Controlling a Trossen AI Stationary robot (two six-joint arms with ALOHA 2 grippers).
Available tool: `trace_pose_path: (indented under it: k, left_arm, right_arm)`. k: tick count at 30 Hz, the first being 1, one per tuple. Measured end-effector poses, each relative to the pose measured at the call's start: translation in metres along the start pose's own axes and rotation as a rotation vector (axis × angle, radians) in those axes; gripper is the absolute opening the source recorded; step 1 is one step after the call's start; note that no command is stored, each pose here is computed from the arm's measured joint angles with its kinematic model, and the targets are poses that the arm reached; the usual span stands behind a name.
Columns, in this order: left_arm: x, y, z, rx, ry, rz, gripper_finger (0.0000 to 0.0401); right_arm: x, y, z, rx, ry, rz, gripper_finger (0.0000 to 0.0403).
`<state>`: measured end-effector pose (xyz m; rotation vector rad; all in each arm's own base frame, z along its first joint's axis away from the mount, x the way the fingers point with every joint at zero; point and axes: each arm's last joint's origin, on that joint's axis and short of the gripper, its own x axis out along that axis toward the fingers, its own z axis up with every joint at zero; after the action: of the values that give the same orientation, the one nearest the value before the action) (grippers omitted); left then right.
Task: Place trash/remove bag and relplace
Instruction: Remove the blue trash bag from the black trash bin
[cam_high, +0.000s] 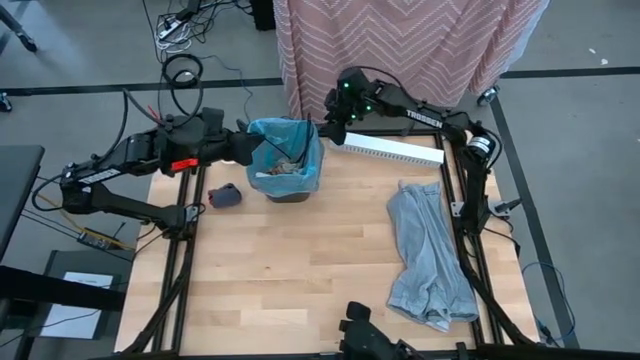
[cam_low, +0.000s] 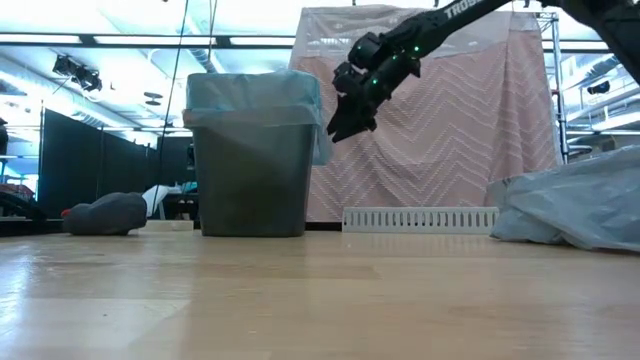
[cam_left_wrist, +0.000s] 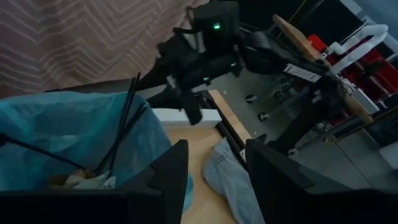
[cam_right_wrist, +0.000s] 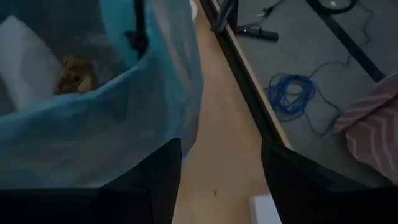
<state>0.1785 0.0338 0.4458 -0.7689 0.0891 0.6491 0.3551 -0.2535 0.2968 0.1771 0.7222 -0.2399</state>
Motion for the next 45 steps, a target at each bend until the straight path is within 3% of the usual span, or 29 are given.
trace_pose_path:
  k: [6, 23, 34, 45]
  left_arm:
    - [0.0, -0.001, 0.001, -0.006, -0.01, -0.012, 0.0168]
    - [0.0, -0.001, 0.001, 0.003, -0.008, -0.013, 0.0168]
    - [0.0, -0.001, 0.001, 0.005, -0.008, -0.012, 0.0168]
    - [0.0, -0.001, 0.001, 0.023, -0.013, -0.008, 0.0168]
  right_arm:
    - [0.018, -0.004, -0.008, 0.006, 0.033, 0.012, 0.0208]
    - [0.021, 0.0, 0.001, -0.038, -0.05, 0.014, 0.0205]
    - [0.037, -0.002, -0.023, -0.031, 0.011, 0.007, 0.0201]
    - [0.042, 0.007, -0.018, -0.06, -0.047, 0.021, 0.0197]
